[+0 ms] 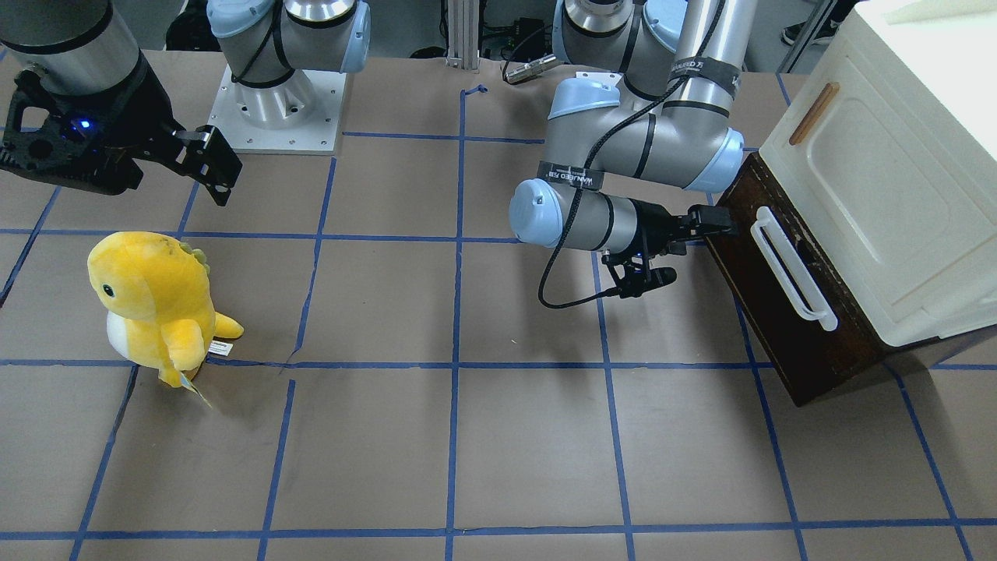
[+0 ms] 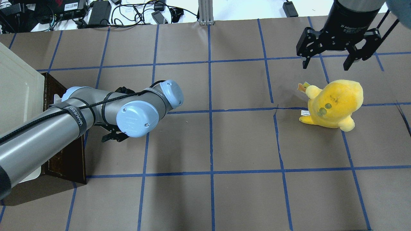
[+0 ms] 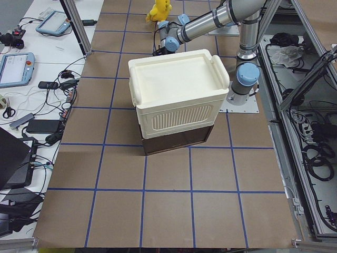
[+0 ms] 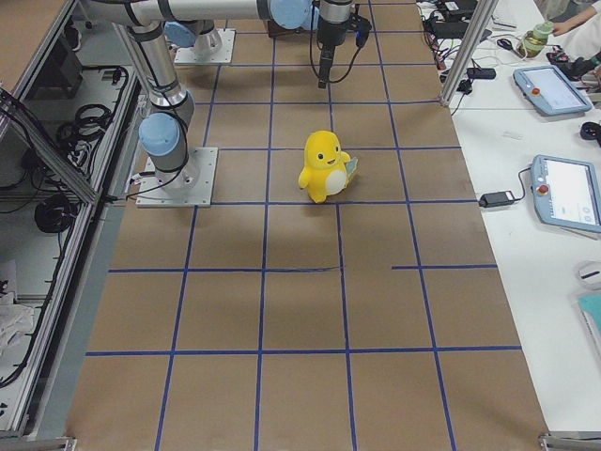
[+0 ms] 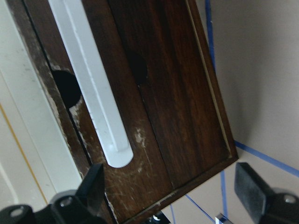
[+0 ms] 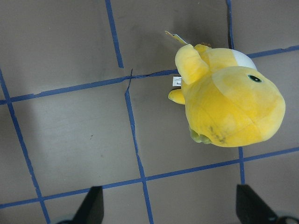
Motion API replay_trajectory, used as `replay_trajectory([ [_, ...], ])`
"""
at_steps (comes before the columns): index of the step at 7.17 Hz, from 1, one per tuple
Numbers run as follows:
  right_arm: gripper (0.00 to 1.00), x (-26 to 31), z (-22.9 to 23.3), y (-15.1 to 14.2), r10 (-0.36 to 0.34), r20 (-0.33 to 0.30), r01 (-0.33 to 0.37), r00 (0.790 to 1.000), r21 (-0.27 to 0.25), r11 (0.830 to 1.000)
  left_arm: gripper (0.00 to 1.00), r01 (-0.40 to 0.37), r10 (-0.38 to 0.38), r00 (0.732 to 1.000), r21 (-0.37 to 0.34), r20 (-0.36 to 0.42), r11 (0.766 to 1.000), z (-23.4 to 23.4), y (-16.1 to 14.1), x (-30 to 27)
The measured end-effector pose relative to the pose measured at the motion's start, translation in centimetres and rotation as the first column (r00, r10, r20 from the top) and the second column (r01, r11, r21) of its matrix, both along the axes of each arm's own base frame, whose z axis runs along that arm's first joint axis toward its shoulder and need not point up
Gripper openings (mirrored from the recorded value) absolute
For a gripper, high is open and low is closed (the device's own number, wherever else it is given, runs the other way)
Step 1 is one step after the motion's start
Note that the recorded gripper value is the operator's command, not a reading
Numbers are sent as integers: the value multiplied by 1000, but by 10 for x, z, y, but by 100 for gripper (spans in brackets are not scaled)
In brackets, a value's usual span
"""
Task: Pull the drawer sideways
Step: 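Lower the left gripper onto the white bar handle and close it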
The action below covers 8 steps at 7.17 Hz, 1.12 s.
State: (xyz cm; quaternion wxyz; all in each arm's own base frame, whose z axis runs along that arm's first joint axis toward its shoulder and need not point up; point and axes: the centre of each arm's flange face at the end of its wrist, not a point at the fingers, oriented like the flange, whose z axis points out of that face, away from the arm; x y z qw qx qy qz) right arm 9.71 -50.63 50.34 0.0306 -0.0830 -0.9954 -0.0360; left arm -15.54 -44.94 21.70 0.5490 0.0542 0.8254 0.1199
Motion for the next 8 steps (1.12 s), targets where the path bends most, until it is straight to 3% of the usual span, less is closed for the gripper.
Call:
replay_trajectory([
  [2, 100, 0, 0, 0, 0, 0, 0, 1000, 0, 1000, 99, 60, -62, 994, 31, 87, 998, -11, -10, 11],
  [4, 100, 0, 0, 0, 0, 0, 0, 1000, -1, 1000, 96, 34, -43, 991, 76, 128, 997, -24, -21, 41],
  [5, 100, 0, 0, 0, 0, 0, 0, 1000, 0, 1000, 89, 29, -42, 989, 95, 140, 995, -29, -23, 49],
  [6, 100, 0, 0, 0, 0, 0, 0, 1000, 0, 1000, 69, 33, -50, 987, 115, 151, 993, -33, -24, 53],
  [8, 100, 0, 0, 0, 1, 0, -1, 1000, 1, 1000, 69, 38, -61, 985, 139, 161, 990, -39, -25, 55],
])
